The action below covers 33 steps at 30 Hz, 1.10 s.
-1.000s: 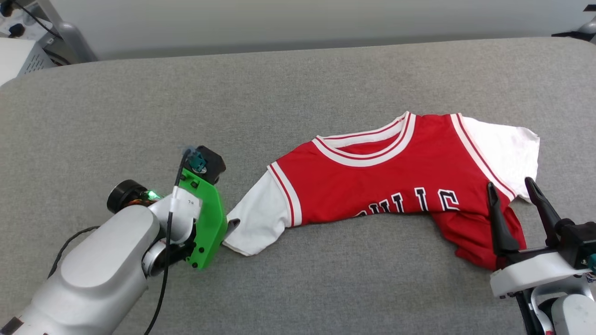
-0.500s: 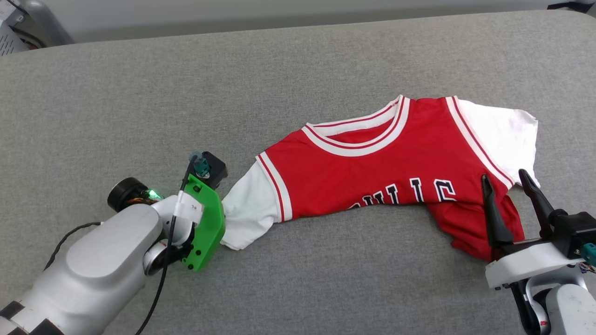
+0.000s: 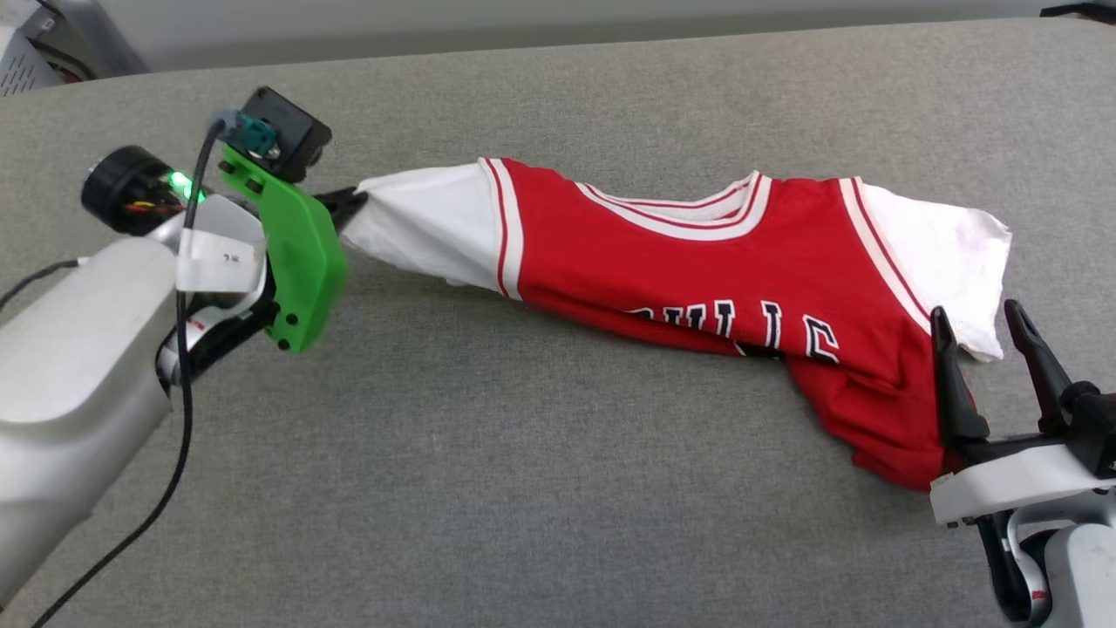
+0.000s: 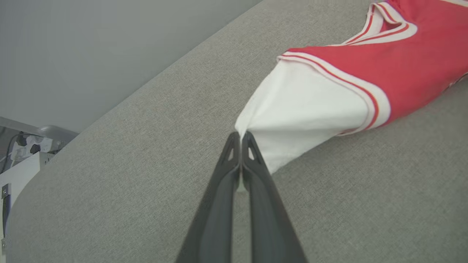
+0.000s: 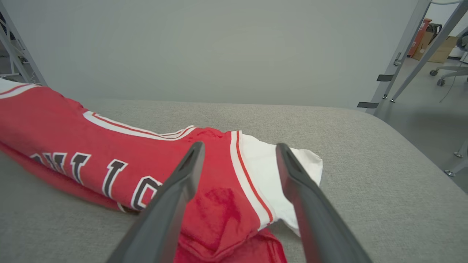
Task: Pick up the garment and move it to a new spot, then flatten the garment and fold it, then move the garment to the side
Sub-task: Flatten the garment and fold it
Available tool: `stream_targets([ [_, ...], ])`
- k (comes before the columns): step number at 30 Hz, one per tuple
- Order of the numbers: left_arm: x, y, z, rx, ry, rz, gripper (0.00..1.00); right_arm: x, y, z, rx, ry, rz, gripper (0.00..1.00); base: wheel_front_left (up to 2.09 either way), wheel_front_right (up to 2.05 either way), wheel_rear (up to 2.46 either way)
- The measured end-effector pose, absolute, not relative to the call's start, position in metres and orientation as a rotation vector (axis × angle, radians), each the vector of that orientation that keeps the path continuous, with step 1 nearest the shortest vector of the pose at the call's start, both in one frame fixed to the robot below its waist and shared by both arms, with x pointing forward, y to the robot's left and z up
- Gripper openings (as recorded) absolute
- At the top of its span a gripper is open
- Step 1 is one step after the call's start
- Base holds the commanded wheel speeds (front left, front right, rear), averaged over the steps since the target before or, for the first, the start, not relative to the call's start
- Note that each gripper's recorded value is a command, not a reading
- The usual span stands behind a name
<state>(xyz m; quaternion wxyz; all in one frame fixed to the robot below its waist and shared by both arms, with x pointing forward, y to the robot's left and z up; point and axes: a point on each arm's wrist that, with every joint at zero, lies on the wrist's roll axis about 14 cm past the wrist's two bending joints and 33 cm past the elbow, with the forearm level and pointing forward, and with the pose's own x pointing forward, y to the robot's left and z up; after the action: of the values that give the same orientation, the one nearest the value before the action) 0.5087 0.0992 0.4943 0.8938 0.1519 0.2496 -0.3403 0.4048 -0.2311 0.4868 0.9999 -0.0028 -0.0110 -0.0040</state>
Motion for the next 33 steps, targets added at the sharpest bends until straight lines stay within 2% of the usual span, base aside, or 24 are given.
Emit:
stream_targets([
  [6, 0.539, 0.102, 0.495, 0.314, 0.484, -0.657, 0.0, 0.415, -0.239, 0.494, -0.017, -0.051, -0.028, 1.0, 0.0, 0.0, 0.0],
  [18, 0.605, 0.087, 0.434, 0.253, 0.47, -0.585, 0.0, 0.429, -0.255, 0.483, -0.053, -0.029, -0.076, 1.0, 0.0, 0.0, 0.0],
  [27, 0.611, 0.085, 0.363, 0.227, 0.573, -0.56, 0.0, 0.427, -0.27, 0.472, -0.084, 0.008, -0.12, 1.0, 0.0, 0.0, 0.0],
  [29, 0.613, 0.084, 0.36, 0.222, 0.558, -0.56, 0.33, 0.427, -0.271, 0.471, -0.086, 0.013, -0.126, 1.0, 0.0, 0.0, 0.0],
  [30, 0.614, 0.083, 0.361, 0.226, 0.546, -0.563, 1.0, 0.426, -0.272, 0.471, -0.089, 0.012, -0.127, 1.0, 0.0, 0.0, 0.0],
  [33, 0.616, 0.083, 0.369, 0.232, 0.491, -0.565, 1.0, 0.427, -0.272, 0.474, -0.09, 0.004, -0.129, 1.0, 0.0, 0.0, 0.0],
])
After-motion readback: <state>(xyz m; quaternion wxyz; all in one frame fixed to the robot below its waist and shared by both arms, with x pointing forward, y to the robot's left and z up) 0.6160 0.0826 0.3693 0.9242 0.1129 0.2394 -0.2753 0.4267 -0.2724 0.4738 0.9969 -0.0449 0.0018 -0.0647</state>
